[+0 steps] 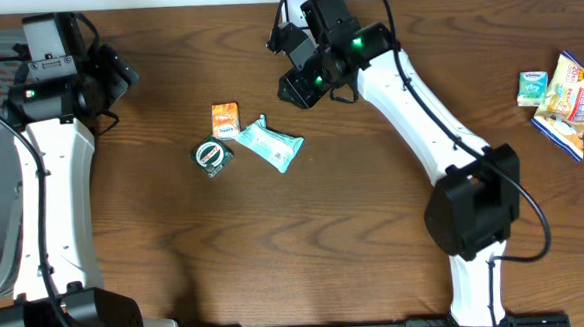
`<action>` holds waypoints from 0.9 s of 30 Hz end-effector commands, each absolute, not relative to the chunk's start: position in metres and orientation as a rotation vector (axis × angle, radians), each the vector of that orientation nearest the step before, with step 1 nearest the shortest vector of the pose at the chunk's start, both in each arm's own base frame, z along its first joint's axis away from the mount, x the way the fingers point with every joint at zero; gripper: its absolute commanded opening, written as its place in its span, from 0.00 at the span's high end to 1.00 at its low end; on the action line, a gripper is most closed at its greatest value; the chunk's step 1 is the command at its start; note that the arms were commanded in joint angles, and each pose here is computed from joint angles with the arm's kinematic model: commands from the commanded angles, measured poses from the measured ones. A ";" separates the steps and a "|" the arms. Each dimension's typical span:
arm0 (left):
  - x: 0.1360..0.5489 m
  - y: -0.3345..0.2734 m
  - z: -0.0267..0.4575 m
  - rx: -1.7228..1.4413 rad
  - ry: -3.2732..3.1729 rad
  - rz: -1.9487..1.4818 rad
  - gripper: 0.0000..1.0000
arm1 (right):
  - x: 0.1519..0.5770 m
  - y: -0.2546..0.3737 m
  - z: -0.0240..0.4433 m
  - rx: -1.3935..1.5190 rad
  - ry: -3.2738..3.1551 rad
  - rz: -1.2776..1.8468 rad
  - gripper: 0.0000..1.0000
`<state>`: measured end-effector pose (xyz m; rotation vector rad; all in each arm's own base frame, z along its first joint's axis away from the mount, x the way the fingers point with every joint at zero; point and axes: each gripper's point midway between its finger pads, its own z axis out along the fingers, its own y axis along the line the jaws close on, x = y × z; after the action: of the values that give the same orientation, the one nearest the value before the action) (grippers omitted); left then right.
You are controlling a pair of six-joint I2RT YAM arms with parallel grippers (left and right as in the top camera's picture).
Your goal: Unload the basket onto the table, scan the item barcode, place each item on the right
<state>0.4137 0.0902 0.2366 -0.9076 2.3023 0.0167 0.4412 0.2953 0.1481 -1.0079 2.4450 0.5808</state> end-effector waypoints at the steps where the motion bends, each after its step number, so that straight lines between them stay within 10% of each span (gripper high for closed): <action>1: 0.415 0.093 0.243 -0.923 2.279 0.023 0.02 | 0.430 0.311 0.103 -1.126 2.462 0.744 0.28; 6: 0.415 0.093 0.243 -0.923 2.279 0.023 0.02 | 0.424 0.315 0.049 -1.139 2.565 0.797 0.15; 15: 0.415 0.093 0.243 -0.923 2.279 0.023 0.02 | 0.398 0.328 0.016 -1.144 2.627 1.044 0.22; 20: 0.415 0.093 0.243 -0.923 2.279 0.023 0.02 | 0.391 0.331 0.013 -1.160 2.646 1.049 0.51; 24: 0.415 0.093 0.243 -0.923 2.279 0.023 0.02 | 0.387 0.336 0.012 -1.181 2.642 1.039 0.94; 27: 0.415 0.093 0.243 -0.923 2.279 0.023 0.02 | 0.390 0.338 0.013 -1.162 2.639 1.040 0.99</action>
<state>0.4137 0.0902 0.2366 -0.9076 2.3023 0.0167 0.3930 0.3339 0.0204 -1.1641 2.6295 1.0217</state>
